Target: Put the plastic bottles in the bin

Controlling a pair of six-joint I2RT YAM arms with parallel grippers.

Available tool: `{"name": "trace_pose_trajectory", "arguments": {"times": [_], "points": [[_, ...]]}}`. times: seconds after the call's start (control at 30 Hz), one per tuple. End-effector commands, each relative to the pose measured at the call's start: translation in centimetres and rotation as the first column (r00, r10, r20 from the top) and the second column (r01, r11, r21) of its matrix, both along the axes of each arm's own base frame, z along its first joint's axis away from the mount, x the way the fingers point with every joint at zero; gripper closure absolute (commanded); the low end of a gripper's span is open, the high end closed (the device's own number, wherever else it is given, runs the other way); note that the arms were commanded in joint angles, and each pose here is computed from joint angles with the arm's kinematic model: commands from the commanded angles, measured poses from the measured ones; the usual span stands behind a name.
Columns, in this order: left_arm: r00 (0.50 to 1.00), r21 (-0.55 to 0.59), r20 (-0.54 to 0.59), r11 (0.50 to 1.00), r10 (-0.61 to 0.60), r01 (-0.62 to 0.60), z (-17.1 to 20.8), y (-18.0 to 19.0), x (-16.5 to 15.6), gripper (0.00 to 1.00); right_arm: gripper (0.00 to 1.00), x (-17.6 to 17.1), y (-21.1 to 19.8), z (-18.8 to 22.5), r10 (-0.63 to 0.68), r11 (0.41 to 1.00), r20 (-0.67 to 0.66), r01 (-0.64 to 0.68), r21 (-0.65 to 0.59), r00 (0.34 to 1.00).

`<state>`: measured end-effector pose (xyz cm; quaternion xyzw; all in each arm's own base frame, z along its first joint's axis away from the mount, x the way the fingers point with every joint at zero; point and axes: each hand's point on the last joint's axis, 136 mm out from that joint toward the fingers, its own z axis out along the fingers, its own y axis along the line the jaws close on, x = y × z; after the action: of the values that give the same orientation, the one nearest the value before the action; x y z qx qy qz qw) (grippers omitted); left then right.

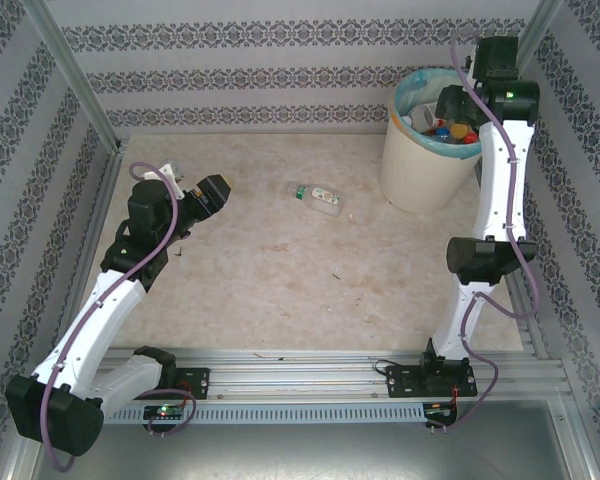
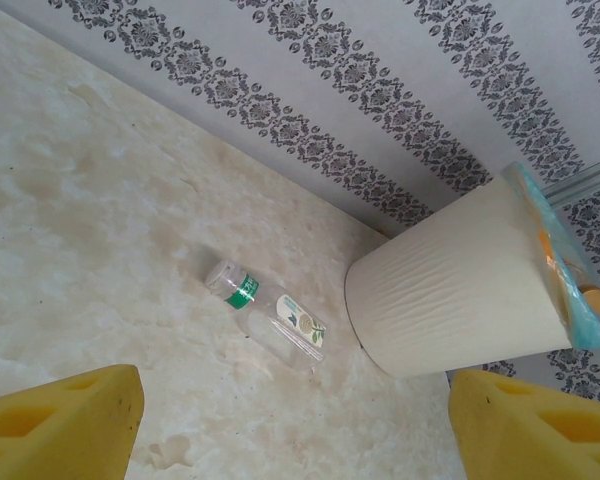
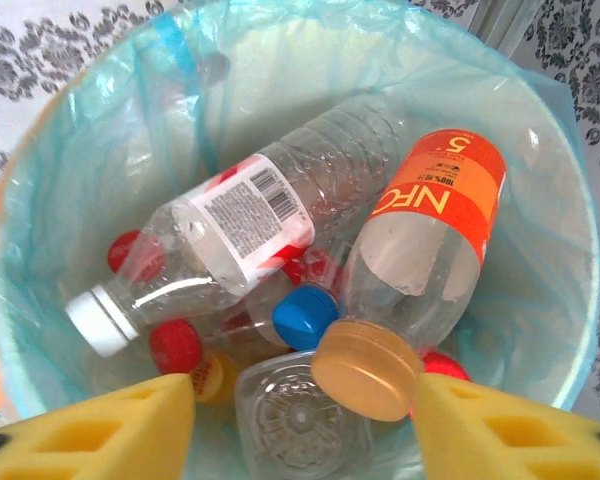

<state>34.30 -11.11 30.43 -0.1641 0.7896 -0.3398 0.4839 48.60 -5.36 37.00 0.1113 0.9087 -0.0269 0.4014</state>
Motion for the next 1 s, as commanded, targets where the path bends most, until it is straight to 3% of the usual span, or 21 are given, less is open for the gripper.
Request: {"name": "trace_pose_trajectory", "arguments": {"times": [0.0, 0.2, 0.43, 0.97], "points": [[1.0, -0.01, -0.005, 1.0, 0.0, -0.001, -0.2, -0.2, -0.3, 0.2, 0.57, 1.4, -0.4, -1.6, -0.001, 0.999, -0.017, 0.001, -0.034, 1.0], [1.0, -0.006, -0.015, 1.0, 0.011, -0.011, -0.6, 0.0, -0.5, 0.2, 0.71, 1.8, -2.5, -7.0, -0.062, 0.998, -0.161, 0.064, 0.011, 0.985], [1.0, 0.006, -0.015, 1.0, 0.02, -0.02, -0.7, 0.4, -0.9, 0.2, 0.73, 1.6, -2.1, -9.7, -0.04, 0.995, -0.231, 0.06, 0.08, 0.972], [1.0, -0.001, -0.018, 1.0, 0.023, -0.023, -0.7, 0.3, -0.9, 0.2, 0.66, 0.3, 2.0, 2.7, 0.036, 0.997, 0.102, -0.043, 0.066, 0.994]]}}
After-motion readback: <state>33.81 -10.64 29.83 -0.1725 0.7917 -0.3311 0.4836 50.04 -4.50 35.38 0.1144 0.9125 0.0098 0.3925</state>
